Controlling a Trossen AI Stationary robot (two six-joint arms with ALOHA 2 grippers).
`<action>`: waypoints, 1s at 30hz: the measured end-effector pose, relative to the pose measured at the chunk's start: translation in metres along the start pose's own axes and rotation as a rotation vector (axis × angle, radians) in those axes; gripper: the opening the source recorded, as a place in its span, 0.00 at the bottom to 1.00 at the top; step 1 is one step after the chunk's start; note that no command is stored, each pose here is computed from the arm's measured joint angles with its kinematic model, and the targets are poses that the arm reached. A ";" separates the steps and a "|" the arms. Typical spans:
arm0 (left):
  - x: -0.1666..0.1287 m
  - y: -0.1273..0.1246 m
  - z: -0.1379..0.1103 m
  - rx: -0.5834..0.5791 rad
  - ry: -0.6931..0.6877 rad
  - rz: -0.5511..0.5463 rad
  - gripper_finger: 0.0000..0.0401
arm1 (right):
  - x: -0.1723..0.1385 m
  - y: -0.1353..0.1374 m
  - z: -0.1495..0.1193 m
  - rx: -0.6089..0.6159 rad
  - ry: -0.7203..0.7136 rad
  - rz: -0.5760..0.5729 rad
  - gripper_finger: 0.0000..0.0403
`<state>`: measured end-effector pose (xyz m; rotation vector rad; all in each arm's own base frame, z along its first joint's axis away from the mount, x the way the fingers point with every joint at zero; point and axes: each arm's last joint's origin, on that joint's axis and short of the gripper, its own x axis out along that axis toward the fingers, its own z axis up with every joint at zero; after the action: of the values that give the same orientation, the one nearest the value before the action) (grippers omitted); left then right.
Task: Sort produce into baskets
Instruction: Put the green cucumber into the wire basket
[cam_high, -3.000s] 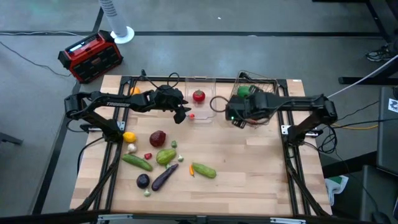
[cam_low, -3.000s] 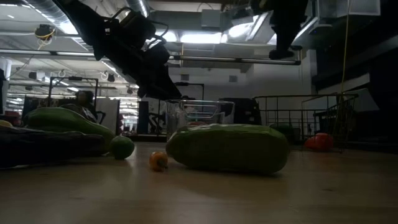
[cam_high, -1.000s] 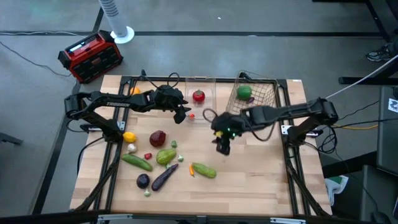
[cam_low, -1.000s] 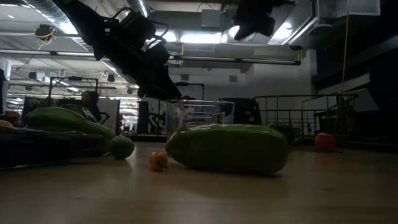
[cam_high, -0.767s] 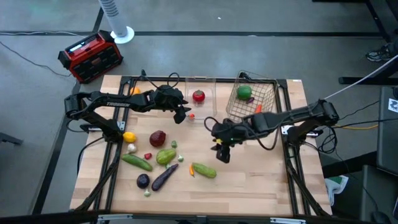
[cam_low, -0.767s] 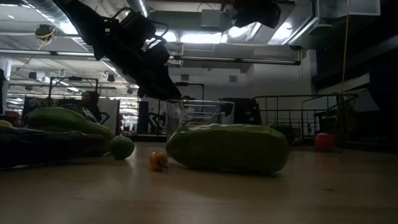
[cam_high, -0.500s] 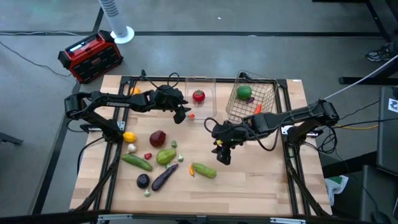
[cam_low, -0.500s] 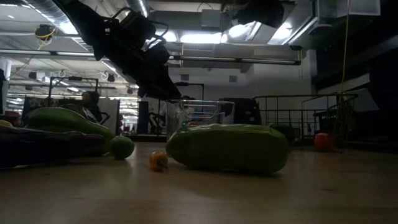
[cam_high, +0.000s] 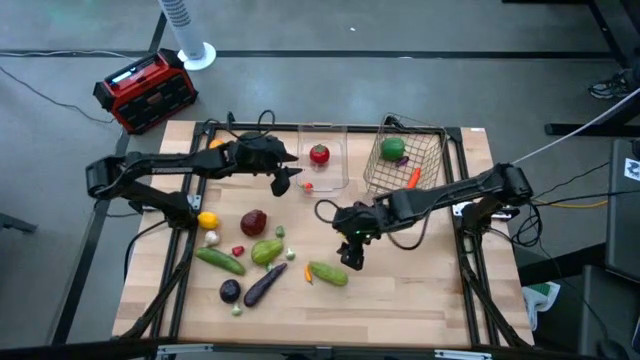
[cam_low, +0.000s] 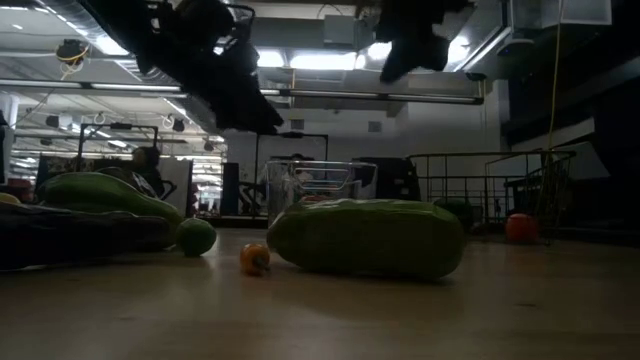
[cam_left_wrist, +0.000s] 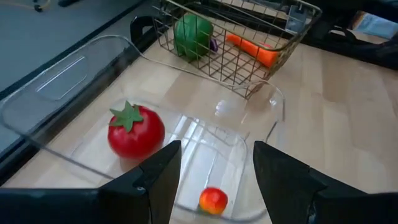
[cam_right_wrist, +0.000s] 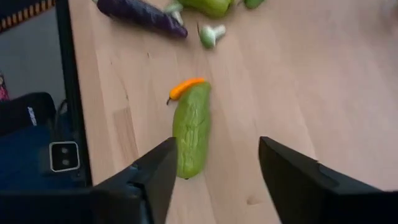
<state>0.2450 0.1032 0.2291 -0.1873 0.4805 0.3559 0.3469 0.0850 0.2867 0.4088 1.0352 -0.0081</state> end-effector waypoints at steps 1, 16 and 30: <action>-0.004 0.000 0.001 0.000 0.004 0.000 0.49 | 0.006 0.000 0.000 0.001 0.016 -0.004 0.62; -0.034 -0.001 -0.014 -0.042 0.202 0.017 0.49 | 0.071 -0.008 -0.009 -0.004 0.156 -0.085 0.94; -0.034 -0.020 -0.022 -0.042 0.273 -0.039 0.49 | 0.106 0.009 -0.013 -0.030 0.149 0.043 0.89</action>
<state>0.2150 0.0693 0.2287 -0.2873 0.7381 0.3037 0.3927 0.1173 0.1947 0.4088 1.1719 0.0768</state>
